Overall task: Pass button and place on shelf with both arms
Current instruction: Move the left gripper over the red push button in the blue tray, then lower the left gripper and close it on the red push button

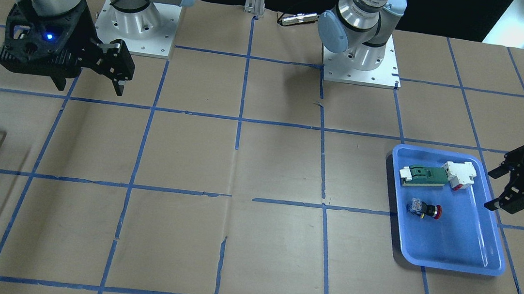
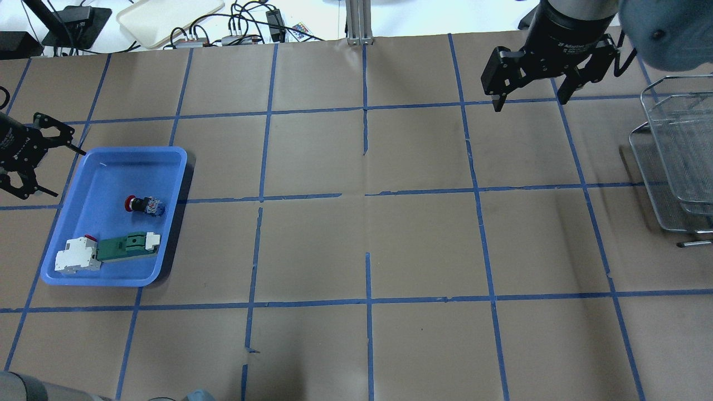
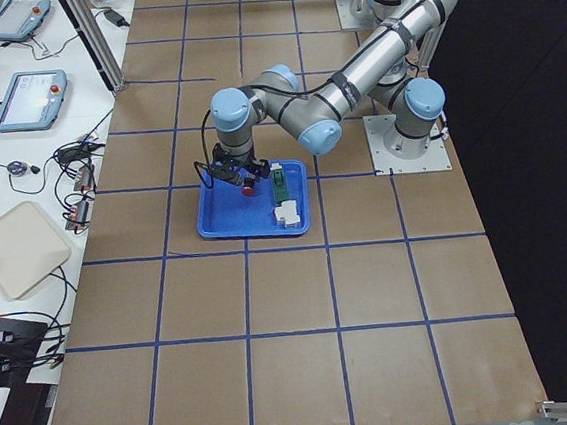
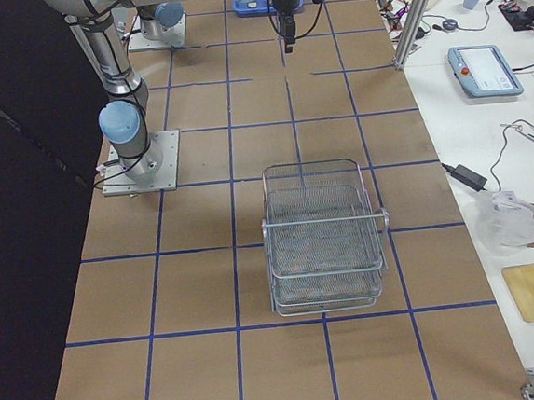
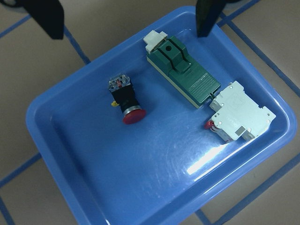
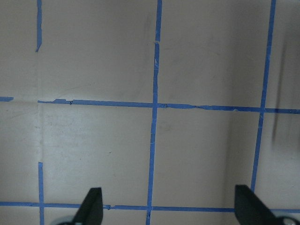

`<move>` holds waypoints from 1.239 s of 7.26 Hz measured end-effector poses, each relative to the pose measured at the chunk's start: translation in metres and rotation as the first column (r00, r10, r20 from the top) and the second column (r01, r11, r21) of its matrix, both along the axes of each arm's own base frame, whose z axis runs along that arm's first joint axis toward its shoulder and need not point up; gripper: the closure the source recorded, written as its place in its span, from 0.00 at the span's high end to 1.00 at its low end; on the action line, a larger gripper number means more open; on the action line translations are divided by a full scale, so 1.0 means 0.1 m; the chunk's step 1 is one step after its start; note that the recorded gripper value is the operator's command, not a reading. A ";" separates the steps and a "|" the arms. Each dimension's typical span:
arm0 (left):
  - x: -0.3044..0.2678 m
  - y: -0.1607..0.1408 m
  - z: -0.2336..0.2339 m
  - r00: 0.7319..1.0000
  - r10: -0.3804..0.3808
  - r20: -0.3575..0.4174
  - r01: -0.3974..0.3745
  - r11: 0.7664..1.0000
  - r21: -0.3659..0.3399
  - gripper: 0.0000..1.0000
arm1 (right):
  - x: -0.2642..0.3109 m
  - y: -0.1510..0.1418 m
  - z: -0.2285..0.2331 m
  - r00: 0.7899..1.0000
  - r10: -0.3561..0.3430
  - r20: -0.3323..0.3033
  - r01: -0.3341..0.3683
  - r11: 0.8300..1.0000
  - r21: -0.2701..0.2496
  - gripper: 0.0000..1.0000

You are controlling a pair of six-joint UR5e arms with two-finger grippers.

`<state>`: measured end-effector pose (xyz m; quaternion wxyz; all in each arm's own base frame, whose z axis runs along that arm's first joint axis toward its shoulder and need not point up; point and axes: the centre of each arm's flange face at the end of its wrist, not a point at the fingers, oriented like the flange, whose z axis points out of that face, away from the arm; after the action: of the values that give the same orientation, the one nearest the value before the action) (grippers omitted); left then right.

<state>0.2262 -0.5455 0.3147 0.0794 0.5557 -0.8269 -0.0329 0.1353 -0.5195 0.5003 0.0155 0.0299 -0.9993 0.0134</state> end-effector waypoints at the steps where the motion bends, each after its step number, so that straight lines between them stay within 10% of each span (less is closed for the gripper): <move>1: 0.06 -0.07 -0.17 0.998 0.063 -0.027 -0.063 0.998 0.017 1.00 | 0.00 0.00 0.00 1.000 0.001 -0.001 -0.001 1.000 -0.001 1.00; 9: 0.09 -0.23 -1.17 0.953 0.208 -0.221 -0.183 0.975 0.128 1.00 | 0.00 0.00 -0.01 1.000 0.004 -0.002 -0.004 1.000 -0.001 1.00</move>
<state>0.2350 -0.5685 0.1972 0.1490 0.6306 -0.7498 -0.1337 0.1352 -0.5196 0.4995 0.0164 0.0320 -0.9993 0.0138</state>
